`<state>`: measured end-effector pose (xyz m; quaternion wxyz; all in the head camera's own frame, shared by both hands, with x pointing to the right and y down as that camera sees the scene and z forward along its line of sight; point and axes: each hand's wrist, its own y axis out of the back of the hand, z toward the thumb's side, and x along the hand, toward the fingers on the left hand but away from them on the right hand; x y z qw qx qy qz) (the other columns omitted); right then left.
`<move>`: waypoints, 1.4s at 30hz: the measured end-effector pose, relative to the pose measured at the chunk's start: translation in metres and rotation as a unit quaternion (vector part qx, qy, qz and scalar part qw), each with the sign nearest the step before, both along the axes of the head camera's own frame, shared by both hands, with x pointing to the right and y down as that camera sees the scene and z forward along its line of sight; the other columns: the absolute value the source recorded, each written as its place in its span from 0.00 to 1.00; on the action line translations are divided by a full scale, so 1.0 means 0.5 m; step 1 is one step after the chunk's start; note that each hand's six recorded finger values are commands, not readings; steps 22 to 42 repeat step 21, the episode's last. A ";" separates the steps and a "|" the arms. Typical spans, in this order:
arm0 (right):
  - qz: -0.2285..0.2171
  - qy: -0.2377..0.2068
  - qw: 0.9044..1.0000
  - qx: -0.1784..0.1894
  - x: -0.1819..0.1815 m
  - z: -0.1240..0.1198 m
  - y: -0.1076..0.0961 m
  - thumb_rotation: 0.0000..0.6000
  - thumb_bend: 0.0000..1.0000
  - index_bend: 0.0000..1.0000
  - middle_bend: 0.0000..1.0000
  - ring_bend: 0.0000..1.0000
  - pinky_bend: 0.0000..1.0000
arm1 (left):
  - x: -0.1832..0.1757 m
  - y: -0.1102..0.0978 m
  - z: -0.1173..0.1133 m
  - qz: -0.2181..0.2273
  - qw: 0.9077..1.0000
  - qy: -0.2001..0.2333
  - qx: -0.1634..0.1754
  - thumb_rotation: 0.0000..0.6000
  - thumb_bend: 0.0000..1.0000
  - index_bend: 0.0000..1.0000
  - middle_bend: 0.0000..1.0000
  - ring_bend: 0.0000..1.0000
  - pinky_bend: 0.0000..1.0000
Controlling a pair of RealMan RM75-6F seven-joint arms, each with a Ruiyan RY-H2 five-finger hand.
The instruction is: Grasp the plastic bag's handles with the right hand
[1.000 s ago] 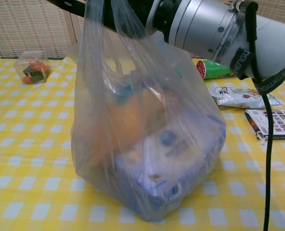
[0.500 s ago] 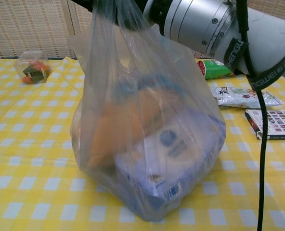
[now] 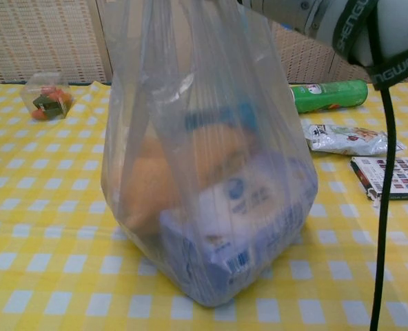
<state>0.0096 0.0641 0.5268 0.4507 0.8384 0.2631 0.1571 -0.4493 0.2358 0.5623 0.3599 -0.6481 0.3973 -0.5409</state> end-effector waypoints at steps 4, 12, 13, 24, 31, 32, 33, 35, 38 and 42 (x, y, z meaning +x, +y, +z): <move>0.004 -0.028 0.999 0.015 -0.009 -0.080 -0.027 1.00 0.42 1.00 0.95 0.81 0.96 | 0.002 0.001 0.003 0.001 1.000 0.001 -0.004 1.00 0.22 0.00 0.02 0.04 0.00; 0.015 -0.078 0.995 0.067 -0.017 -0.274 -0.074 1.00 0.42 1.00 0.95 0.81 0.96 | 0.003 0.002 0.015 0.000 1.000 0.000 -0.016 1.00 0.22 0.00 0.02 0.04 0.00; 0.017 -0.078 0.994 0.077 -0.015 -0.297 -0.078 1.00 0.42 1.00 0.95 0.81 0.96 | 0.003 0.002 0.017 0.000 1.000 -0.001 -0.017 1.00 0.22 0.00 0.02 0.04 0.00; 0.029 -0.044 0.995 0.085 -0.003 -0.319 -0.080 1.00 0.42 1.00 0.95 0.81 0.96 | 0.007 0.005 0.015 -0.001 1.000 -0.005 -0.014 1.00 0.22 0.00 0.02 0.04 0.00; 0.029 -0.044 0.995 0.085 -0.003 -0.319 -0.080 1.00 0.42 1.00 0.95 0.81 0.96 | 0.007 0.005 0.015 -0.001 1.000 -0.005 -0.014 1.00 0.22 0.00 0.02 0.04 0.00; 0.029 -0.044 0.995 0.085 -0.003 -0.319 -0.080 1.00 0.42 1.00 0.95 0.81 0.96 | 0.007 0.005 0.015 -0.001 1.000 -0.005 -0.014 1.00 0.22 0.00 0.02 0.04 0.00; 0.029 -0.044 0.995 0.085 -0.003 -0.319 -0.080 1.00 0.42 1.00 0.95 0.81 0.96 | 0.007 0.005 0.015 -0.001 1.000 -0.005 -0.014 1.00 0.22 0.00 0.02 0.04 0.00; 0.029 -0.044 0.995 0.085 -0.003 -0.319 -0.080 1.00 0.42 1.00 0.95 0.81 0.96 | 0.007 0.005 0.015 -0.001 1.000 -0.005 -0.014 1.00 0.22 0.00 0.02 0.04 0.00; 0.029 -0.044 0.995 0.085 -0.003 -0.319 -0.080 1.00 0.42 1.00 0.95 0.81 0.96 | 0.007 0.005 0.015 -0.001 1.000 -0.005 -0.014 1.00 0.22 0.00 0.02 0.04 0.00; 0.029 -0.044 0.995 0.085 -0.003 -0.319 -0.080 1.00 0.42 1.00 0.95 0.81 0.96 | 0.007 0.005 0.015 -0.001 1.000 -0.005 -0.014 1.00 0.22 0.00 0.02 0.04 0.00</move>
